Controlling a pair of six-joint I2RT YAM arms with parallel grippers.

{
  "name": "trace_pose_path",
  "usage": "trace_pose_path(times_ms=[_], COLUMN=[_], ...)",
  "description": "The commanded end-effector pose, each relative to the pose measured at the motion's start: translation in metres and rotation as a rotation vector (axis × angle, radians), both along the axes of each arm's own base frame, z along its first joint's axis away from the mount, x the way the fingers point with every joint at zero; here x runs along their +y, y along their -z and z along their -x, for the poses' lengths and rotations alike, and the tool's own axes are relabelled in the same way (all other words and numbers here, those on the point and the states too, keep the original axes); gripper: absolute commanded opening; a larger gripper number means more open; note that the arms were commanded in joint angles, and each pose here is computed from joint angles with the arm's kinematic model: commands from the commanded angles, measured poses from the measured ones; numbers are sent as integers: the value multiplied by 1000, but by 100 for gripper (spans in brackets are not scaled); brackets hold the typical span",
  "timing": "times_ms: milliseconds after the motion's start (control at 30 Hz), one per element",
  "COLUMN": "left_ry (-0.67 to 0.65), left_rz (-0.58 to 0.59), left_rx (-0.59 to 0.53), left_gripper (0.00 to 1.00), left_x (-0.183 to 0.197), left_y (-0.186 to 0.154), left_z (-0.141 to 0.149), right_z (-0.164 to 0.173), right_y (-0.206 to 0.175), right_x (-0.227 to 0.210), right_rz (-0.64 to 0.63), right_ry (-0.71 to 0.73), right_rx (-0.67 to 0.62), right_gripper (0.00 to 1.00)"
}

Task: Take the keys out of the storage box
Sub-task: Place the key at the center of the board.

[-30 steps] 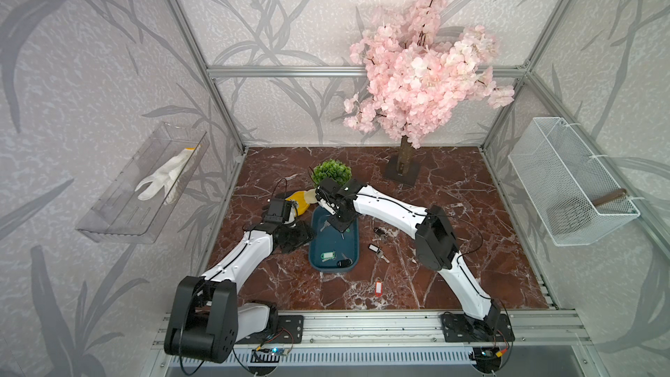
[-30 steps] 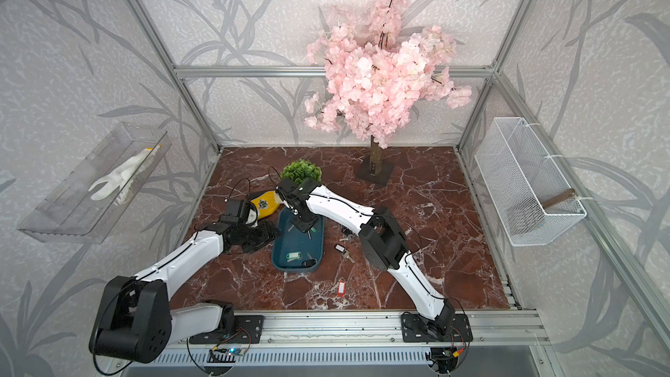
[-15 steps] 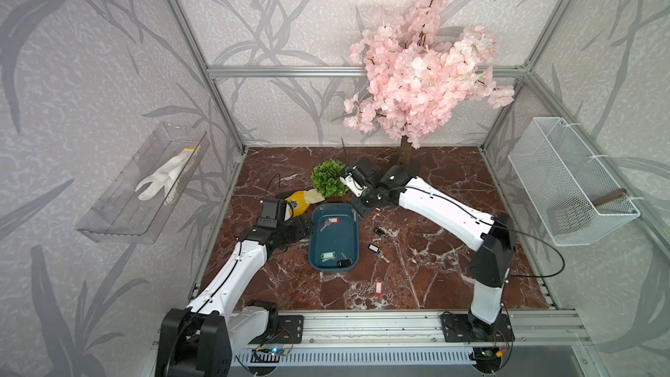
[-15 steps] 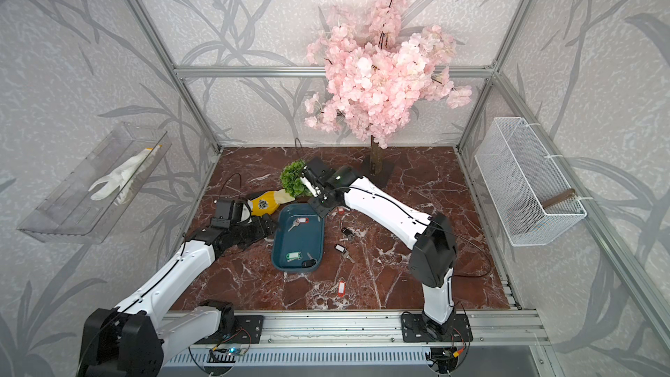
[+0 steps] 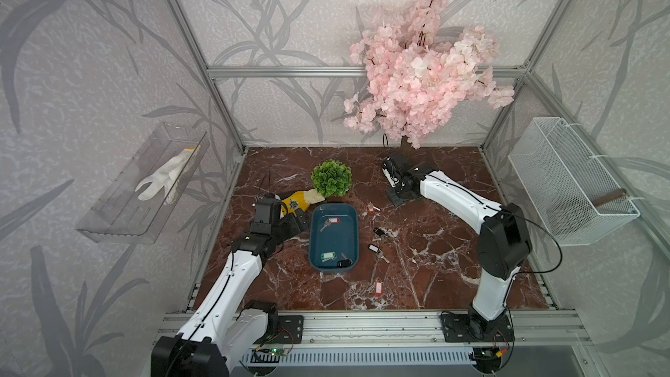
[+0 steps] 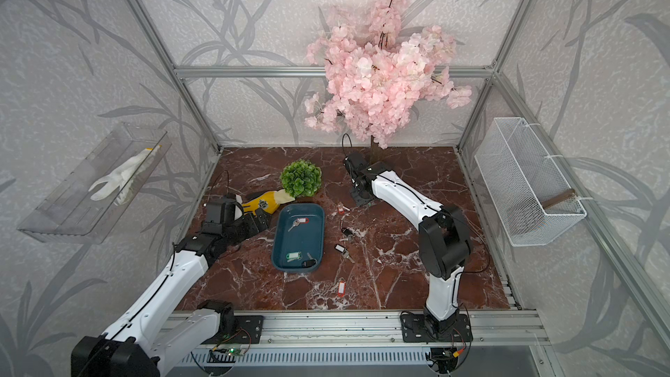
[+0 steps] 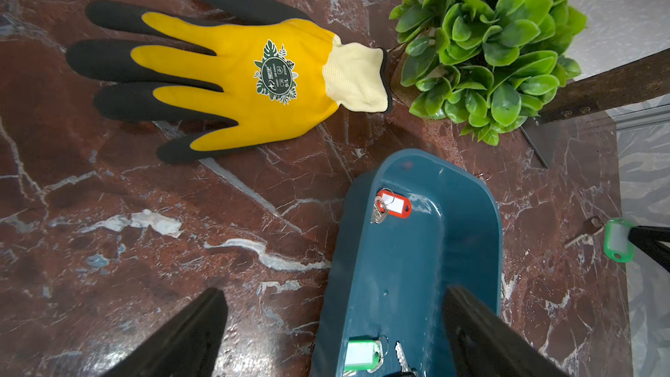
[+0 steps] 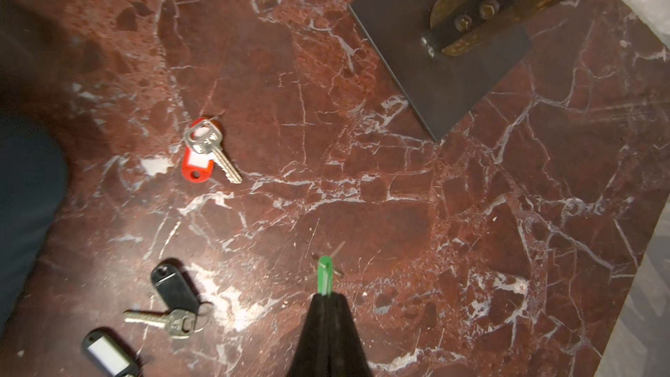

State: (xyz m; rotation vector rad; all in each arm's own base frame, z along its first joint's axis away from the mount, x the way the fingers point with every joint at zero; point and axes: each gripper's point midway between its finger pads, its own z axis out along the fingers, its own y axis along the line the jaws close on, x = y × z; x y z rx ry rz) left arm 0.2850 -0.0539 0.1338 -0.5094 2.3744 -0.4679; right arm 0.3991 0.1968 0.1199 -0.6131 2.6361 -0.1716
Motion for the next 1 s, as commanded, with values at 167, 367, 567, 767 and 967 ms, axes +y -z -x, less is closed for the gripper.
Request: trace_pose_path(times_ms=[167,367,567,767,967], left_ry=[-14,-15,4,19,50], left_rz=[-4,2,17,27,39], left_rx=[1,3,-5,-10,-31], left_gripper=[98,98,98,98,97], left_x=[3,3,-1,-4,-10], left_y=[-1,0,-3,-5,-10], left_z=[1,1,1,1,-2], right_z=[-24,-28,-27,-21,-20], right_y=[45,64,81,80,57], right_x=[-4,2,1,0,-5], right_rz=[34,12,20,7,15], right_ry=[26,27,35,42,38], right_rx=[-1,18,51,63,23], right_gripper=[0,0,0,9,29])
